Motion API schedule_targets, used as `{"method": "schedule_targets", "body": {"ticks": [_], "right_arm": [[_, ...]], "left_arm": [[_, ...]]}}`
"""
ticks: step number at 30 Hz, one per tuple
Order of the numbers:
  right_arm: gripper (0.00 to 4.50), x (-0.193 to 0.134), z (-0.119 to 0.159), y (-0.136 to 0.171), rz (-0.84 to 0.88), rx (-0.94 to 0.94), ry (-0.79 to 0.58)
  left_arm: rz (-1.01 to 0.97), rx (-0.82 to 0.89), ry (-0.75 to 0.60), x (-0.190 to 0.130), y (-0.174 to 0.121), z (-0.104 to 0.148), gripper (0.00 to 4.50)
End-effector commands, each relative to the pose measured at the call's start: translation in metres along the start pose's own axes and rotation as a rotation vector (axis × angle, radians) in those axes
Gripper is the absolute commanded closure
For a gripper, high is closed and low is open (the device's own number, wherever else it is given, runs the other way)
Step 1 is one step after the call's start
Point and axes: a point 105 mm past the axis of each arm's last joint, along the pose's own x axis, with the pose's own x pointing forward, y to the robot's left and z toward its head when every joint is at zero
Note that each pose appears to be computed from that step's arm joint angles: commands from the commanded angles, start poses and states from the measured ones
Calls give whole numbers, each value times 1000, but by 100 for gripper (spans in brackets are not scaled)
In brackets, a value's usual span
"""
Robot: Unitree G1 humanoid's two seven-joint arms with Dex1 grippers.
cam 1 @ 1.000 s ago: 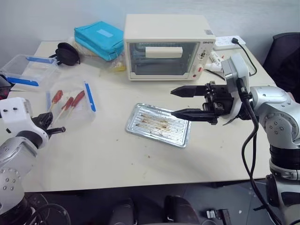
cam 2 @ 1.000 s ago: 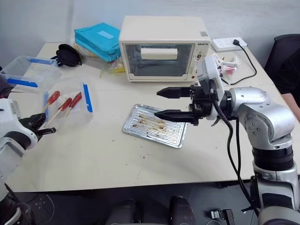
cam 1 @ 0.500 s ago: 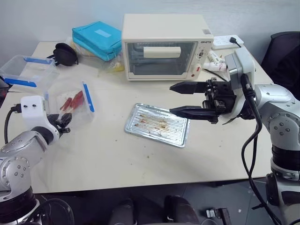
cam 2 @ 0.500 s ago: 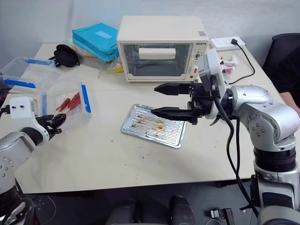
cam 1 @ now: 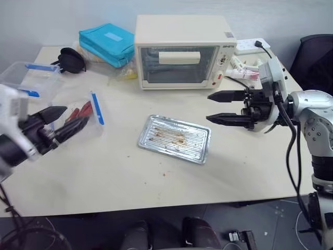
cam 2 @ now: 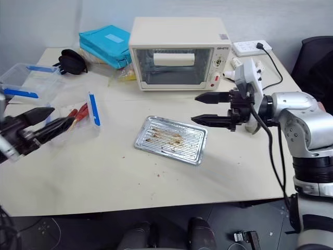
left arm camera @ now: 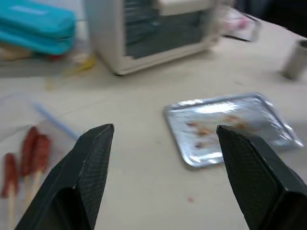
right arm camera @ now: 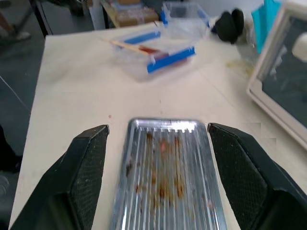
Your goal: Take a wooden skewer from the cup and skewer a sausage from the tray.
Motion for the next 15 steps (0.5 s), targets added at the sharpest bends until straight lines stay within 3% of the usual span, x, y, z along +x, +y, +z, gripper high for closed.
{"method": "schedule_targets", "body": {"ticks": [1, 7, 11, 15], "right_arm": [[107, -26, -11, -2, -29, 14, 61], [107, -80, -38, 8, -102, 126, 188], [107, -104, -51, 13, -164, 158, 244], [107, -107, -52, 16, -187, 152, 236]], "left_arm": [[-112, 34, 45, -29, -15, 1, 87], [-63, 89, 176, -52, 3, -24, 87], [-61, 112, 152, -47, 10, -30, 87], [-84, 112, 129, -36, 9, -34, 87]]}}
